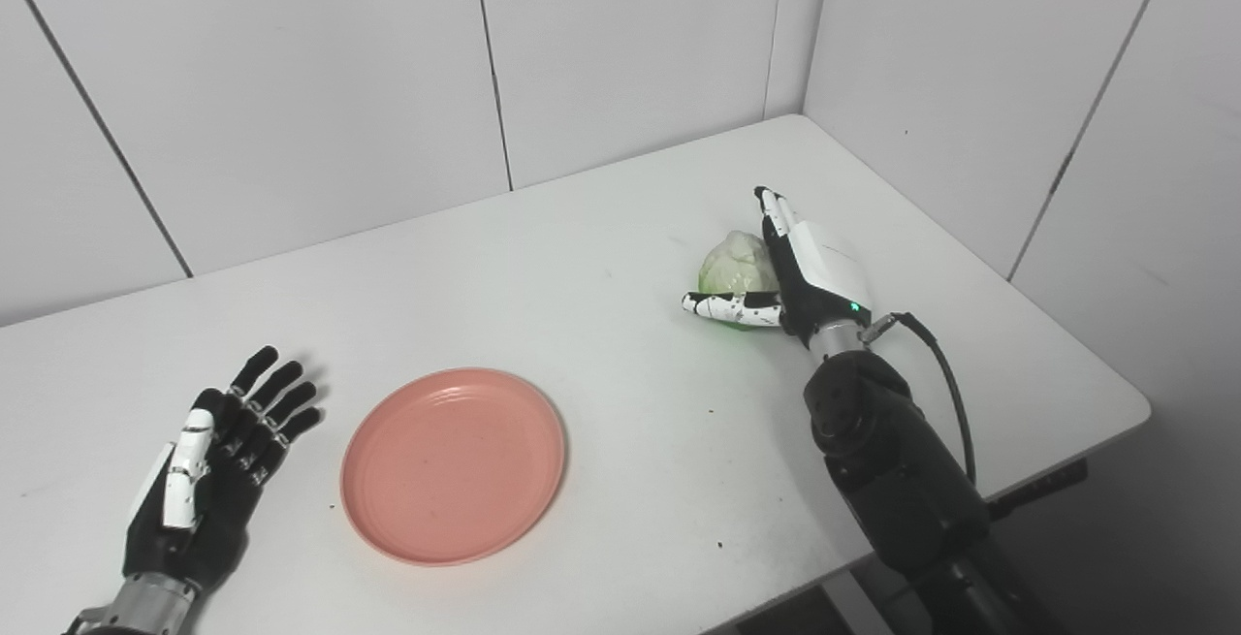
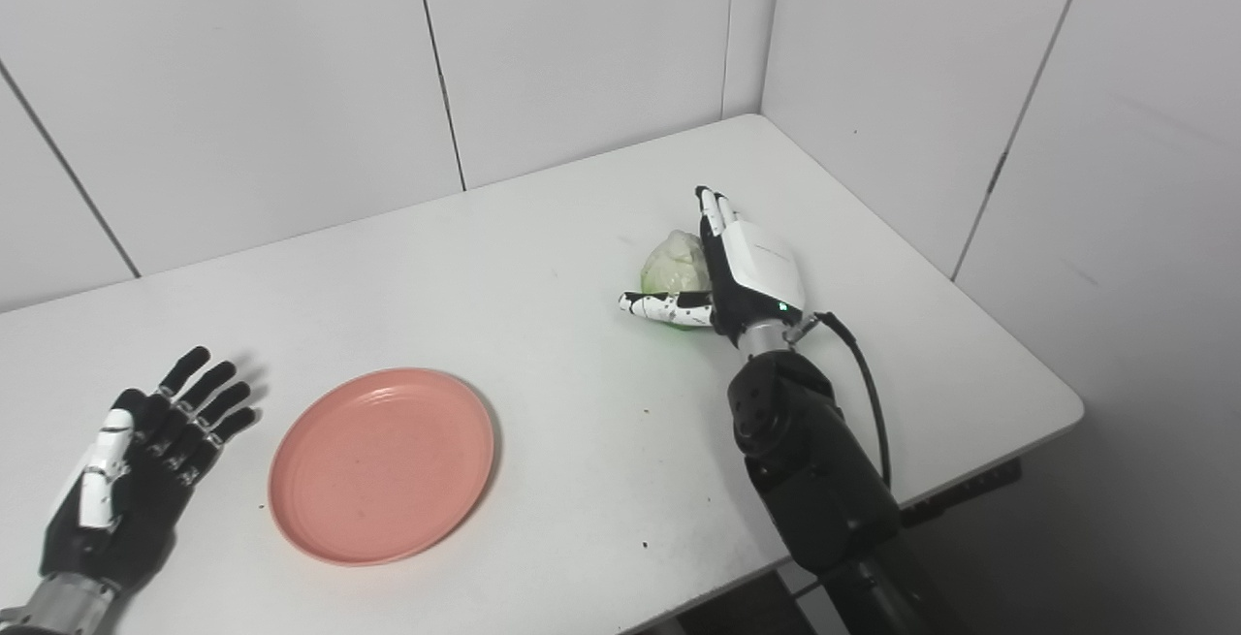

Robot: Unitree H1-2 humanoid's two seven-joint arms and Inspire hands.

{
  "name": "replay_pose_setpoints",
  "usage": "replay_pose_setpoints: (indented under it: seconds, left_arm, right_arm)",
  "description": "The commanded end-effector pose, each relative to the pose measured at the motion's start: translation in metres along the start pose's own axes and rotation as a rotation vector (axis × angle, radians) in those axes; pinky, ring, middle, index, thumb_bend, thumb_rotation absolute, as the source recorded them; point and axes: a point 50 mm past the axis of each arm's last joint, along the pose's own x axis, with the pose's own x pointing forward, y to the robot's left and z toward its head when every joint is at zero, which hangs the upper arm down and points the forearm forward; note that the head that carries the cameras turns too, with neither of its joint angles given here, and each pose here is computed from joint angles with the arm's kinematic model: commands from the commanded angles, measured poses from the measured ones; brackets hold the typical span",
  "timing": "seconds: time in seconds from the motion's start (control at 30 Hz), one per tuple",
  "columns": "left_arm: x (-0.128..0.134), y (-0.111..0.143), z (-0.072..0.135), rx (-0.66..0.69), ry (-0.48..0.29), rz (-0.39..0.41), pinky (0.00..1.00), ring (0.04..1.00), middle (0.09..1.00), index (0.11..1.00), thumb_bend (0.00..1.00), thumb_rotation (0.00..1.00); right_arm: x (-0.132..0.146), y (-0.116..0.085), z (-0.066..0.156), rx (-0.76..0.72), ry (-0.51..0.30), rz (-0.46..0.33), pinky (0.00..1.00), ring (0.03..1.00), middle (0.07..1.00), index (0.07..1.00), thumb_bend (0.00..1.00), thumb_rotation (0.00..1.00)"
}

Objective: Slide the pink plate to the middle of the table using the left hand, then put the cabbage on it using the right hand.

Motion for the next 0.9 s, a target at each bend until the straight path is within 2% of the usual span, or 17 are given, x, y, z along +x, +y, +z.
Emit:
replay_pose_setpoints:
  seconds: [0.0,0.5,0.8,0.87]
  left_arm:
    - [-0.030,0.005,-0.040,-0.066,0.146,0.058,0.86,0.888,0.903,0.897,0.48,0.99]
    - [-0.030,0.004,-0.038,-0.073,0.147,0.057,0.87,0.890,0.907,0.901,0.49,0.98]
    - [-0.029,0.003,-0.037,-0.080,0.143,0.056,0.86,0.886,0.905,0.900,0.48,0.98]
    - [-0.030,0.003,-0.037,-0.080,0.143,0.055,0.86,0.887,0.905,0.899,0.48,0.97]
  right_arm:
    - [0.012,-0.019,0.014,-0.002,-0.035,-0.059,0.80,0.964,0.999,1.000,1.00,0.55]
    - [0.014,-0.010,0.018,-0.025,-0.049,-0.048,0.80,0.909,0.948,0.965,1.00,0.44]
    - [0.014,-0.009,0.016,0.006,-0.022,-0.080,0.73,0.849,0.906,0.917,0.98,0.31]
    - [0.015,-0.009,0.015,0.003,-0.010,-0.097,0.65,0.779,0.855,0.873,0.95,0.23]
